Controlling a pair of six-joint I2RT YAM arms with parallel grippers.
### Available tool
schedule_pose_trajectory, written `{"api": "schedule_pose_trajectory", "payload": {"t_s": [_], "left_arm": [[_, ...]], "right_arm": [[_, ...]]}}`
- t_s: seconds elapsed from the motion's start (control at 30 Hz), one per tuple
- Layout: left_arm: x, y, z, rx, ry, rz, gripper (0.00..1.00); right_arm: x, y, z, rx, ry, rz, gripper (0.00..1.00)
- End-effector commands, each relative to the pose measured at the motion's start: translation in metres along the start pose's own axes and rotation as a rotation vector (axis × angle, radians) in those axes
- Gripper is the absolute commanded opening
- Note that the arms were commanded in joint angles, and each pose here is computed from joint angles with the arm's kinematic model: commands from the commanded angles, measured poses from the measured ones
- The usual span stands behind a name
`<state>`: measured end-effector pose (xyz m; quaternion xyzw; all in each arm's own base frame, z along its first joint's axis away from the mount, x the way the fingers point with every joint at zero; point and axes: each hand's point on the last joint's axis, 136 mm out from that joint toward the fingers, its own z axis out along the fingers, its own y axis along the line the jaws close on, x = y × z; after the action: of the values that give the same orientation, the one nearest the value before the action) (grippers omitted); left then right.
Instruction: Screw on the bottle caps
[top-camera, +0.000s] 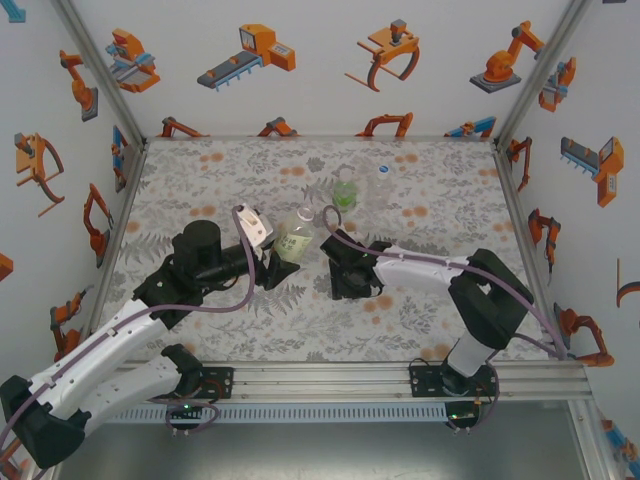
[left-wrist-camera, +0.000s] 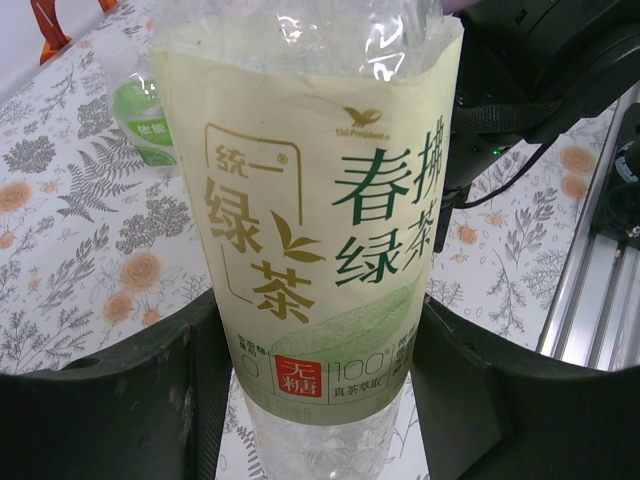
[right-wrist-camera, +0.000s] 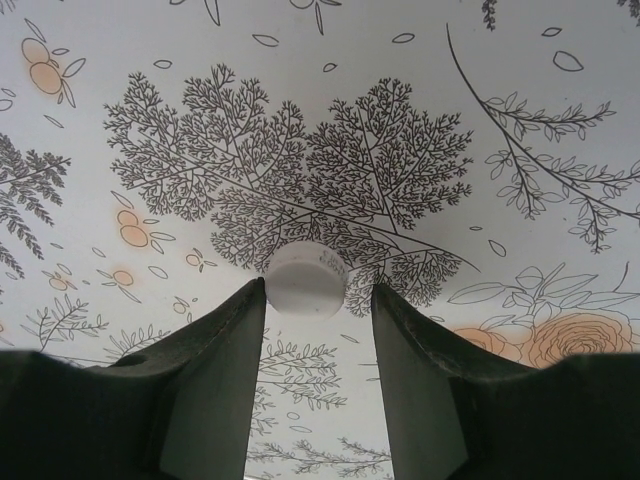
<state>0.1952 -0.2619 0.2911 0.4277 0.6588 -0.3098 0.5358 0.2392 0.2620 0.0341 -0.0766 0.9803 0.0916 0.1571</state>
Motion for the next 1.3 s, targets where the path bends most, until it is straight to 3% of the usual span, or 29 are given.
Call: {"api": "schedule_pose_trajectory", "payload": {"t_s": [0.0, 0.7, 0.83, 0.97, 1.1, 1.27], "left_arm": [[-0.004, 0.002, -0.003, -0.012, -0.024, -0.007, 0.0], [-0.003, 0.002, -0.003, -0.009, -0.026, -0.007, 0.0], [-0.002, 0.001, -0.003, -0.006, -0.023, -0.006, 0.0], [0.001, 0.0, -0.004, 0.0, -0.011, 0.016, 0.0], [0.007, -0.002, -0.005, 0.005, 0.002, 0.056, 0.0], [0.013, -0.013, -0.007, 0.064, 0.034, 0.149, 0.0]], "right_arm": [[-0.007, 0.005, -0.003, 0.008, -0.019, 0.001, 0.45], [0.0, 0.004, 0.005, 0.046, 0.039, -0.038, 0.38], [-0.002, 0.003, 0.002, 0.052, 0.033, -0.04, 0.31], [-0.012, 0.004, -0.016, 0.038, -0.019, -0.053, 0.22], [-0.03, 0.01, -0.051, -0.022, -0.132, -0.108, 0.05], [-0.044, 0.025, -0.101, -0.136, -0.259, -0.262, 0.0]]}}
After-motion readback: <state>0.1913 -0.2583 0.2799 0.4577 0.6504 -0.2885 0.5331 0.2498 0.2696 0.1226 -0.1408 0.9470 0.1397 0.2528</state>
